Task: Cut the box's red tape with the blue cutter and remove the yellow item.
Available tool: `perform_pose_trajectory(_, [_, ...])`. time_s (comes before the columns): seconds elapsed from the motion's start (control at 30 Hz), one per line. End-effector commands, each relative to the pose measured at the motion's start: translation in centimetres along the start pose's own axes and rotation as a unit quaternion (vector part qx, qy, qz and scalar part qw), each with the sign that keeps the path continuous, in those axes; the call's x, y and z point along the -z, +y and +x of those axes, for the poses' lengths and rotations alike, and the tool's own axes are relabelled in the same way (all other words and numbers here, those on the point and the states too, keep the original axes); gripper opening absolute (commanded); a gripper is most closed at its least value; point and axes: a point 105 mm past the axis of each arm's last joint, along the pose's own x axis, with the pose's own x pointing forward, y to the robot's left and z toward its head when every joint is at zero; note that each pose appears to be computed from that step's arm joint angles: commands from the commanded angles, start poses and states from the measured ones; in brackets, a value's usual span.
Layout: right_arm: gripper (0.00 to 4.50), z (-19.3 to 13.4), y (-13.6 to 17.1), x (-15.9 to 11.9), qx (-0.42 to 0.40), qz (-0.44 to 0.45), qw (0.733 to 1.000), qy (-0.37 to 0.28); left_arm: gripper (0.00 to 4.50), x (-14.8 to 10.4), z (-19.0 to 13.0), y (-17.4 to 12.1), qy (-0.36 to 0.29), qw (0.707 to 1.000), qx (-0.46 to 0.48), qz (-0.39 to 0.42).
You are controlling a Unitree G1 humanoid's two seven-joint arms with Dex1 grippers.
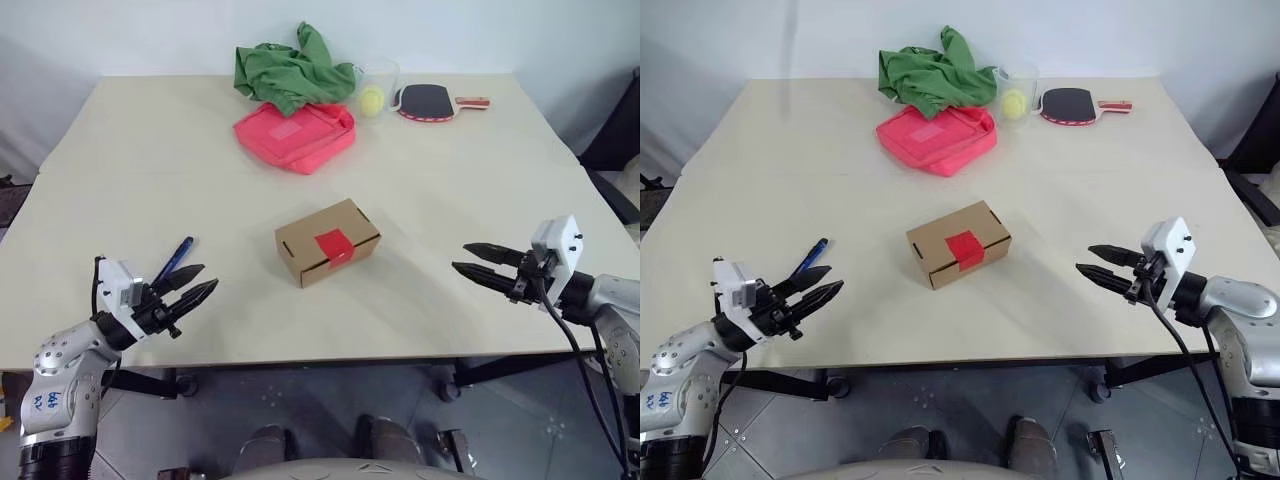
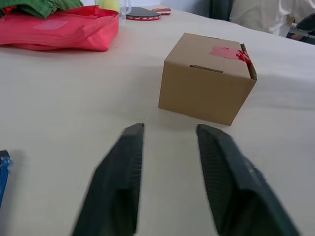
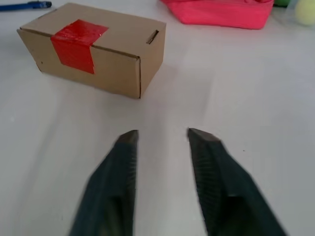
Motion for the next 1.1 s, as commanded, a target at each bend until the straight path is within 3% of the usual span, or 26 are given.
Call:
perform_pose_trajectory(0.03, [0.46,0.5,-0.2,-0.8,0.008,-0.008,1.0,0.004,0.58,-0.5,0.4,0.7,0.003,1.0,-0.003,0.021])
perform_pose_trajectory(0.1, [0.0,1.3,-0.2,-1.1,0.008,-0.005,1.0,0.005,0.03,-0.8,1.3,1.3,-0.006,1.0,-0.002,0.016])
perform_pose_trajectory(0.4, [0.0,3.8,0.3,-0.9,0.034,0.009,0.999,0.019,0.03,-0.6,5.4,2.0,-0.007,0.999,0.04,0.016])
perform_pose_trajectory(0.73, [0.0,7.5,1.9,0.4,0.056,0.055,0.995,0.054,0.03,-0.4,11.2,4.7,0.019,0.996,0.018,0.088])
perform_pose_trajectory(1.1, [0.0,11.9,3.3,-0.8,0.036,0.055,0.996,0.053,0.03,-0.4,14.9,2.5,0.027,0.991,0.119,0.052])
